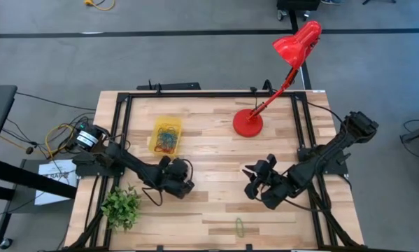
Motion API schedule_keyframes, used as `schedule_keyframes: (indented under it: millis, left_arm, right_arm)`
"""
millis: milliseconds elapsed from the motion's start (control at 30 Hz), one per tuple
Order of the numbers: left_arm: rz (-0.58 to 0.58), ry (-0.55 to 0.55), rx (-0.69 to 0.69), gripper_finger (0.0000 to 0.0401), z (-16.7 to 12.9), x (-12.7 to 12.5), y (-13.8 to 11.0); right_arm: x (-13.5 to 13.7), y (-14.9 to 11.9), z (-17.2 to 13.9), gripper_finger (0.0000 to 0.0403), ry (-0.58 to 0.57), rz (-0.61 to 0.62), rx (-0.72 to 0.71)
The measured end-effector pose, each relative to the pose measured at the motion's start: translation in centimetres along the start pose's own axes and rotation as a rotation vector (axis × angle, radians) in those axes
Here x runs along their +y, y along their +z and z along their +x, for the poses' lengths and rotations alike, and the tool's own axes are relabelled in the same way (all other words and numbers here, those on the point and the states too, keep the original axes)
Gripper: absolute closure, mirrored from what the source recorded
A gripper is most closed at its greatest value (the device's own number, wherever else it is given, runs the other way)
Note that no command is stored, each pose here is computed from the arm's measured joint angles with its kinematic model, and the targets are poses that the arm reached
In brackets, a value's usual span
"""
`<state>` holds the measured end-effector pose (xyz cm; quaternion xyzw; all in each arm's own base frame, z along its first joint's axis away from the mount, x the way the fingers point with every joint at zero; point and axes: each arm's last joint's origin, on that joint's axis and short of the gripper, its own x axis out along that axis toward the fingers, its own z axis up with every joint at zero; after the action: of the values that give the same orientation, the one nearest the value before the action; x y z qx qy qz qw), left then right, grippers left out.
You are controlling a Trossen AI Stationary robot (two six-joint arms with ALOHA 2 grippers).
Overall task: Pick and place items into bin
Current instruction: Put the green rubber band into the yellow bin
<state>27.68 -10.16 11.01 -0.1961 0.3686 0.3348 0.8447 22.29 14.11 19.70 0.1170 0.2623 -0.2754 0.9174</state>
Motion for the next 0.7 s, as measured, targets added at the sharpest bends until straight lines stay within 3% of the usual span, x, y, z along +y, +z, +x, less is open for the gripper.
schedule_keyframes:
  millis: [300, 700]
  left_arm:
    - [-0.002, 0.004, -0.012, 0.0384, 0.4, 1.1, -0.8]
    - [0.045, -0.001, -0.063, 0.0401, 0.3, 0.7, -0.8]
  right_arm:
    - [-0.2, 0.3, 0.6, 0.0324, 0.010, 0.019, 0.059]
    - [-0.1, 0.8, 1.1, 0.0324, 0.037, 0.072, 0.070]
